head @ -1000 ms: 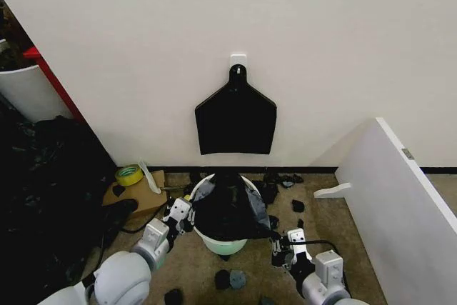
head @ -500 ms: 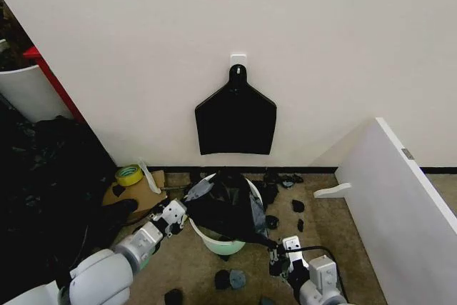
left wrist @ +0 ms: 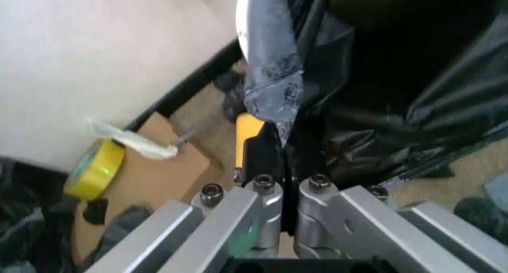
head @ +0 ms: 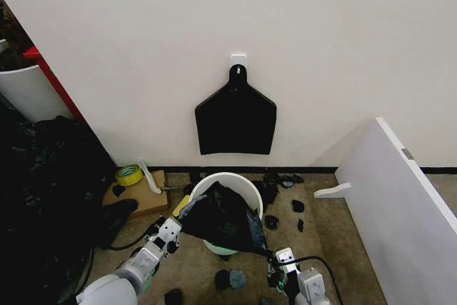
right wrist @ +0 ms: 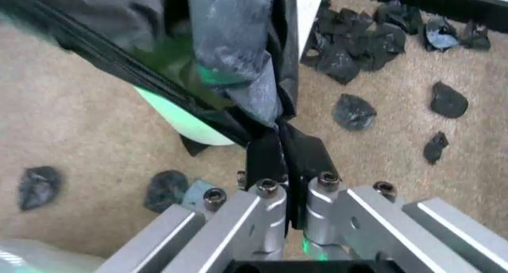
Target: Place the garbage bag over the trash bin.
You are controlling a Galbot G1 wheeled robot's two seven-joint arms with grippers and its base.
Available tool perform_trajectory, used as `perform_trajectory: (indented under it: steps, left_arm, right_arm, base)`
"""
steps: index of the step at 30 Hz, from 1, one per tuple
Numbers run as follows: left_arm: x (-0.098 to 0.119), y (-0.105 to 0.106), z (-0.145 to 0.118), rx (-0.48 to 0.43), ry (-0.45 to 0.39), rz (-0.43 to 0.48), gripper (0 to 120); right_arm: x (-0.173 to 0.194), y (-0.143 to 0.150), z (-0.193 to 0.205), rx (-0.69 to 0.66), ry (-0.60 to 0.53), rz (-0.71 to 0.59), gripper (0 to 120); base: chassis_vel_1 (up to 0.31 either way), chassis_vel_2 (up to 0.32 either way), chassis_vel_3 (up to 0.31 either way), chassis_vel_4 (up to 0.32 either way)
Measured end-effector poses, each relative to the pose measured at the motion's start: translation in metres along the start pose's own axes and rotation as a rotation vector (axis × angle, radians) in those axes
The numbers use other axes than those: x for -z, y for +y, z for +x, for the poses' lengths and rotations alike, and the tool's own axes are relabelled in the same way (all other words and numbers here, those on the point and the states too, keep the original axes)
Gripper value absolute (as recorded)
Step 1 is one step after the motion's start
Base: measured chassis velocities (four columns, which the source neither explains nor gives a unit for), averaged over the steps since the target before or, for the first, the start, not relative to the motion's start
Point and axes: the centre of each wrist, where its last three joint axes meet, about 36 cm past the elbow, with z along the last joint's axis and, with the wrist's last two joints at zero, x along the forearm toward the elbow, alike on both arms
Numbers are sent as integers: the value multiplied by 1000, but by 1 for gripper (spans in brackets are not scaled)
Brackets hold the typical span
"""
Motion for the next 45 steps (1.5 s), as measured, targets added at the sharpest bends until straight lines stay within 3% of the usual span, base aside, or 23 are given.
perform_trajectory:
  steps: [8, 24, 36, 39, 45]
  left_arm:
    - [-17, -5, -19, 28, 68, 25, 0]
    - [-23, -17, -38, 31, 85, 83, 0]
    - [-25, -27, -44, 17, 104, 124, 0]
    - [-25, -27, -46, 19, 118, 130, 0]
    - [-26, -28, -51, 21, 127, 146, 22]
  right_arm:
    - [-15, -1, -20, -10, -38, 64, 0]
    - [-40, -22, -50, -13, -166, 170, 0]
    - [-50, -26, -56, 23, -168, 179, 0]
    - [-54, -32, -56, 38, -159, 213, 10]
    - [-59, -43, -62, 56, -185, 266, 31]
  base:
    - [0, 0, 0, 0]
    - [0, 0, 0, 0]
    - [0, 0, 0, 0]
    - [0, 0, 0, 0]
    - [0, 0, 0, 0]
